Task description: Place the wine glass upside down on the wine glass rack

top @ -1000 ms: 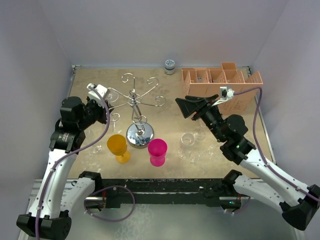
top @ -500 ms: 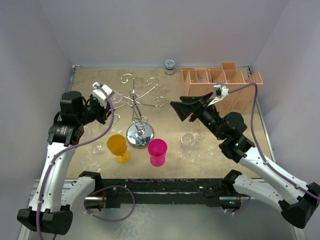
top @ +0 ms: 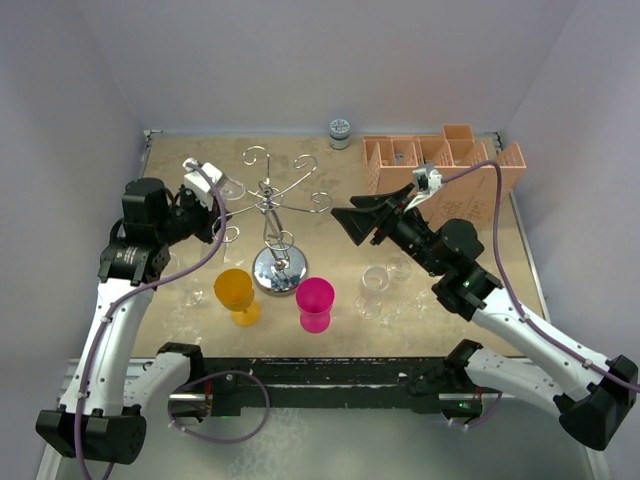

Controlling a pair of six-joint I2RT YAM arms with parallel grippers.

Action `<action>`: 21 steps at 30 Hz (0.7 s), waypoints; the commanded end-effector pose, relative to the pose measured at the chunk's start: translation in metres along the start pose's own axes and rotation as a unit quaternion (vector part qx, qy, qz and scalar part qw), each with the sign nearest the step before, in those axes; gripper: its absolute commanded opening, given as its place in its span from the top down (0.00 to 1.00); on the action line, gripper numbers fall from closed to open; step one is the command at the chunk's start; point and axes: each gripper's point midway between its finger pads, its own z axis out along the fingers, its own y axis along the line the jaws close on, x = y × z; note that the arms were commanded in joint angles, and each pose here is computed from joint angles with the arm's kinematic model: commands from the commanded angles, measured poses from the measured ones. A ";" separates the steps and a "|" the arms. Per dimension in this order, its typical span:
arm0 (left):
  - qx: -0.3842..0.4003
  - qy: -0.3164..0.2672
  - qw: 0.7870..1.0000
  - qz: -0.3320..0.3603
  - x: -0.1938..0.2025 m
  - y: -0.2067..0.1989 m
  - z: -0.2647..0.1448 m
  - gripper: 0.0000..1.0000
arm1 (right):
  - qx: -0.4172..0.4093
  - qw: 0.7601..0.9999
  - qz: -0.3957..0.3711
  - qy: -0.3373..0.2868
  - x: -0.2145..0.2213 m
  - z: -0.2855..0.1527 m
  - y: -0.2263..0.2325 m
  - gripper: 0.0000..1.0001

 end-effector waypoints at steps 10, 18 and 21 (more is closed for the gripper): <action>-0.063 -0.097 0.992 -0.058 -0.027 0.017 0.001 1.00 | -0.045 0.998 -0.010 -0.044 -0.036 0.002 0.028 0.29; -0.074 -0.099 0.988 -0.088 -0.028 0.024 0.008 1.00 | -0.050 0.998 -0.007 -0.049 -0.040 0.000 0.031 0.29; -0.083 -0.105 0.987 -0.094 -0.029 0.027 0.008 1.00 | -0.051 0.997 -0.007 -0.051 -0.041 -0.001 0.032 0.29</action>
